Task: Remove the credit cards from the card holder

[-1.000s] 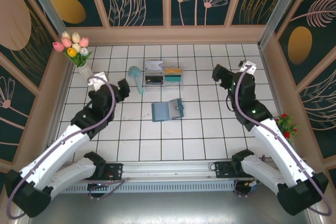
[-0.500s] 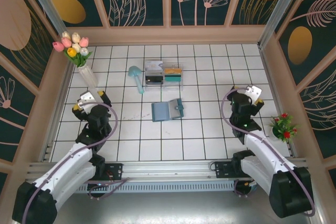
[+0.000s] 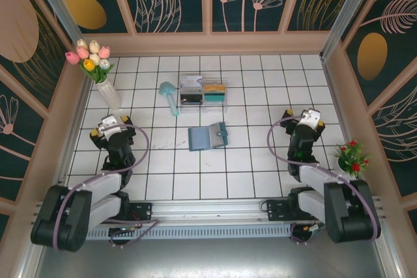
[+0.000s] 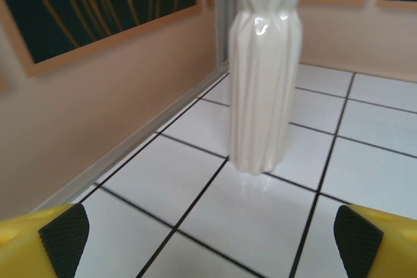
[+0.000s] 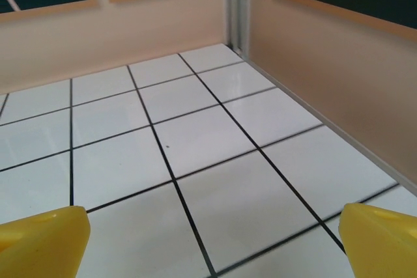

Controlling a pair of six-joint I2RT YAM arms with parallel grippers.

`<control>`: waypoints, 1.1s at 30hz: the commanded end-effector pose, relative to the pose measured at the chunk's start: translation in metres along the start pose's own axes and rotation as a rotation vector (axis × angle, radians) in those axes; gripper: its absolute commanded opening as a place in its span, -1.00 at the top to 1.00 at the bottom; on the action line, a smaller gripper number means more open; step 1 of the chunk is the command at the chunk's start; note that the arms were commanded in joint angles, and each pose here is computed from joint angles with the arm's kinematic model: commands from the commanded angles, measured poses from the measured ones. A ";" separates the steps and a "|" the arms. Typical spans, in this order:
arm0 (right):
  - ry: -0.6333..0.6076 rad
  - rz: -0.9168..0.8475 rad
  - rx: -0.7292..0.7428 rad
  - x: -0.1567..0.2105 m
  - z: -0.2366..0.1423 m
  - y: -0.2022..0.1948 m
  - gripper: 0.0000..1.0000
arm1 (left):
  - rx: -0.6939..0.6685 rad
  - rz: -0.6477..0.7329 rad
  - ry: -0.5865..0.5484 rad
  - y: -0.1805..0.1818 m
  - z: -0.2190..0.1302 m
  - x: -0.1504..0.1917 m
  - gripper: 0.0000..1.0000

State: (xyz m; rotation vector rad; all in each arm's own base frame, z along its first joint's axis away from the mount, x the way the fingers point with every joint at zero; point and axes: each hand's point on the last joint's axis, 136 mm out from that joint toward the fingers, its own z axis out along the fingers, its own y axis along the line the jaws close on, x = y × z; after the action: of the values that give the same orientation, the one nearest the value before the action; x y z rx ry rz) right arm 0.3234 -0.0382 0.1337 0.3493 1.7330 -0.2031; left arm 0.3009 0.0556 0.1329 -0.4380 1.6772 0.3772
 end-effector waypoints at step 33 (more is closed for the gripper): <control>-0.046 0.020 -0.211 0.005 0.042 0.030 -0.98 | 0.234 -0.044 -0.082 -0.049 0.045 -0.014 -0.98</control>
State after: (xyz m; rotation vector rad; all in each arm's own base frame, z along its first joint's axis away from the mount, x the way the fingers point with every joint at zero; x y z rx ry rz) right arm 0.3662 -0.0247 0.1081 0.1998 1.7442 -0.0534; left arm 0.3630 0.0296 0.1344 -0.2412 1.6325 0.1588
